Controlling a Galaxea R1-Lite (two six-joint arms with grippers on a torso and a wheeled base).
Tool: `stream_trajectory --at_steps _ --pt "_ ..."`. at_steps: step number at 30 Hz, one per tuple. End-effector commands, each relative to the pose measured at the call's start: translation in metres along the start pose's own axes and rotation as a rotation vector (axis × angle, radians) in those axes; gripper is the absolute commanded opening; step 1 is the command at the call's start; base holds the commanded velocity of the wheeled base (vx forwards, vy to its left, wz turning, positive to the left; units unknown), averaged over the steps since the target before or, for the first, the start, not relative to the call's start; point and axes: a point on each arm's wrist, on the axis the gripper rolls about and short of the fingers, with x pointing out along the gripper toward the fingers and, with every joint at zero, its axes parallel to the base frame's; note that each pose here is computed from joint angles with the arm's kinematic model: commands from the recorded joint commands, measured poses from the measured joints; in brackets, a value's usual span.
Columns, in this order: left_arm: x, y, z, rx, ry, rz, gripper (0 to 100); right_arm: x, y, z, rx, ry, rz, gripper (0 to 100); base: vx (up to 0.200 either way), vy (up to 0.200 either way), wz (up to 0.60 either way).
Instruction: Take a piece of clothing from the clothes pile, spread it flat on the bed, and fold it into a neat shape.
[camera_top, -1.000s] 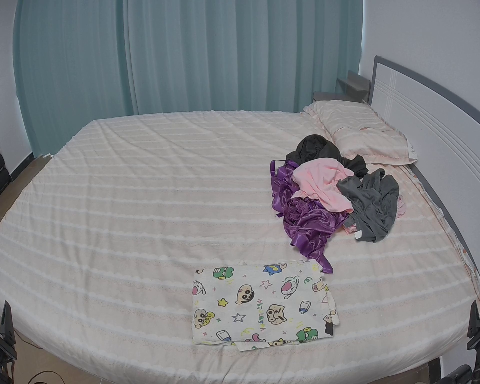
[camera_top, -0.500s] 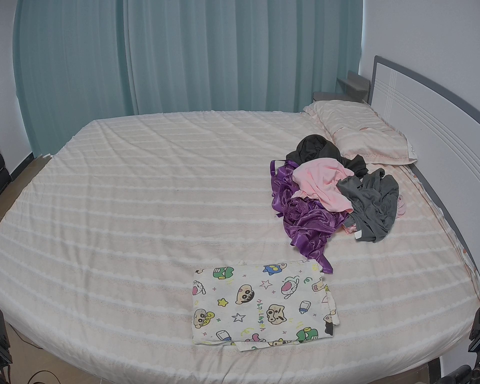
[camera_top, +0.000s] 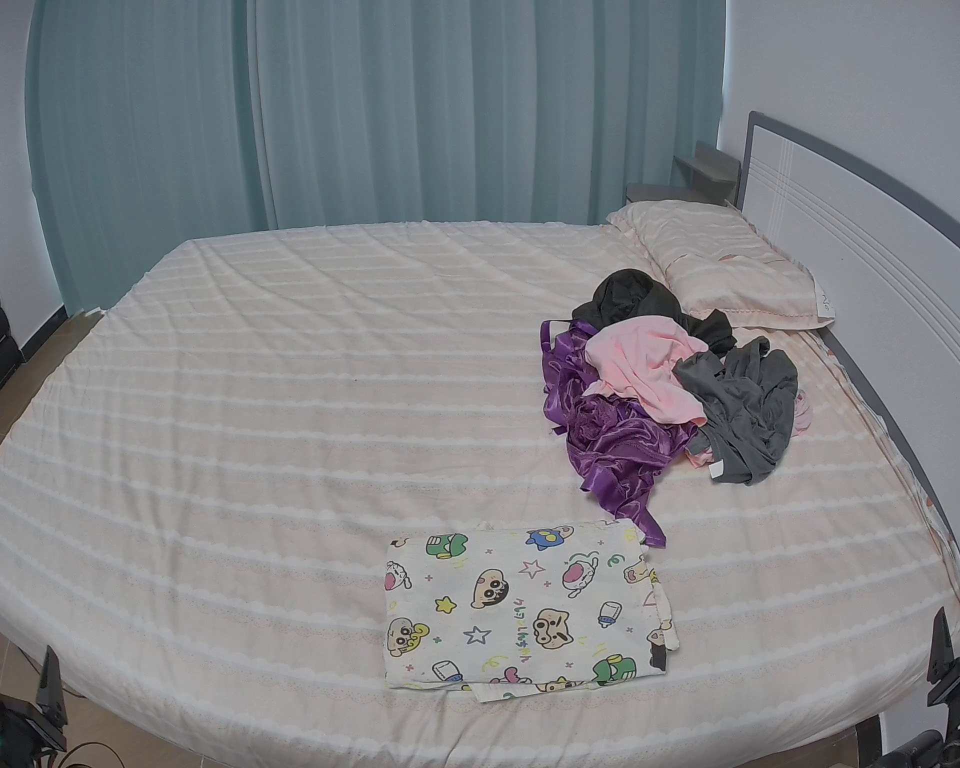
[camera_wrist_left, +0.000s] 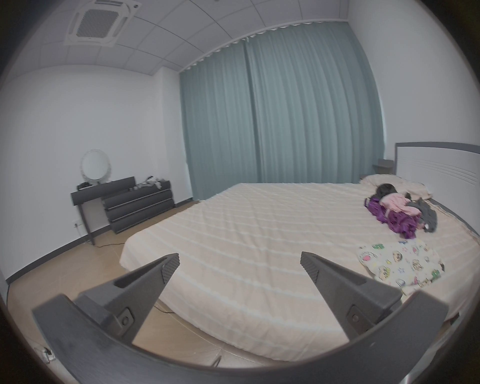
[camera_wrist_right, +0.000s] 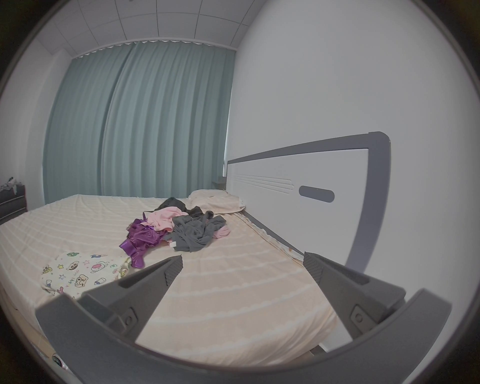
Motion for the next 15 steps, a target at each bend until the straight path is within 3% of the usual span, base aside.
stream_trajectory --at_steps 1,3,8,15 --pt "0.007 -0.006 -0.015 0.016 0.032 -0.087 100 0.002 0.002 -0.004 -0.006 0.013 0.043 100 0.0 0.0 0.0" --pt "0.009 -0.007 -0.016 0.006 0.019 -0.117 100 0.002 0.002 -0.004 -0.004 0.012 0.066 100 0.0 0.0 0.0" --pt "0.013 -0.013 -0.018 -0.028 -0.042 -0.265 100 0.001 0.006 -0.004 -0.017 0.004 0.259 100 0.0 0.0 0.0" --pt "0.013 -0.018 -0.02 -0.029 -0.052 -0.465 100 0.0 0.009 -0.004 0.024 0.004 0.403 100 0.0 0.0 0.0"
